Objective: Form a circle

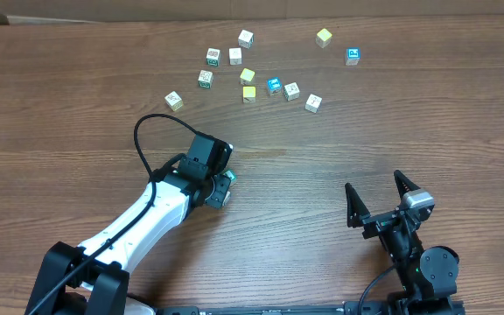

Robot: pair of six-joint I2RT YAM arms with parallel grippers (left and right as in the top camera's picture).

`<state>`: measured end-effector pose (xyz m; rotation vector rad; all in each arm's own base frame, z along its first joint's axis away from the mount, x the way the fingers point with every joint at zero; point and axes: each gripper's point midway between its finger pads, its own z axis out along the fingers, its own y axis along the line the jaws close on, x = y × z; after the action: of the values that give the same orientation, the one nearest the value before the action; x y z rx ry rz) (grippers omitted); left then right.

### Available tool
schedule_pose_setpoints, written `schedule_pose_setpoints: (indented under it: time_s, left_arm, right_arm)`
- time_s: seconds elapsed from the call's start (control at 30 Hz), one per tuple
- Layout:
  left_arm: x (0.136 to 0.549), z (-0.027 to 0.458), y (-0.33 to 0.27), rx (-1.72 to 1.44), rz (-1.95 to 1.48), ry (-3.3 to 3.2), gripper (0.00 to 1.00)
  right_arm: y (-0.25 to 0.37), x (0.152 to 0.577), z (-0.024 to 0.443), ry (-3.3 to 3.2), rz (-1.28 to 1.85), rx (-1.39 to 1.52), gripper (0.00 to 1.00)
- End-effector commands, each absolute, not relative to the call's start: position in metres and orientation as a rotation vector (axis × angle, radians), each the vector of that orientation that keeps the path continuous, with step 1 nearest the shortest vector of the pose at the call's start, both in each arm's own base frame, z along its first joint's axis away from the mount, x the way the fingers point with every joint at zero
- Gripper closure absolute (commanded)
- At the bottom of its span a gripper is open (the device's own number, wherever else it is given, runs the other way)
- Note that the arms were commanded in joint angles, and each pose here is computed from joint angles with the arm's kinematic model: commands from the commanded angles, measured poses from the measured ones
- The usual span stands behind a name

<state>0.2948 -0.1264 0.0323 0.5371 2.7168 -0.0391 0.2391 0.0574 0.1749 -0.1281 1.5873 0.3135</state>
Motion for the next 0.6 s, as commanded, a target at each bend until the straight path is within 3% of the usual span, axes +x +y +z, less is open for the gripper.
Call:
schedule_pose_setpoints:
  time_s: [0.0, 0.57]
  left_arm:
    - [0.294, 0.032, -0.132, 0.597, -0.078, 2.712, 0.96]
    - [0.292, 0.029, -0.123, 0.538, -0.028, 2.739, 0.96]
  right_arm:
    - [0.056, 0.24, 0.173, 1.584, 0.305, -0.126, 0.0]
    - [0.056, 0.24, 0.173, 1.584, 0.305, -0.126, 0.0]
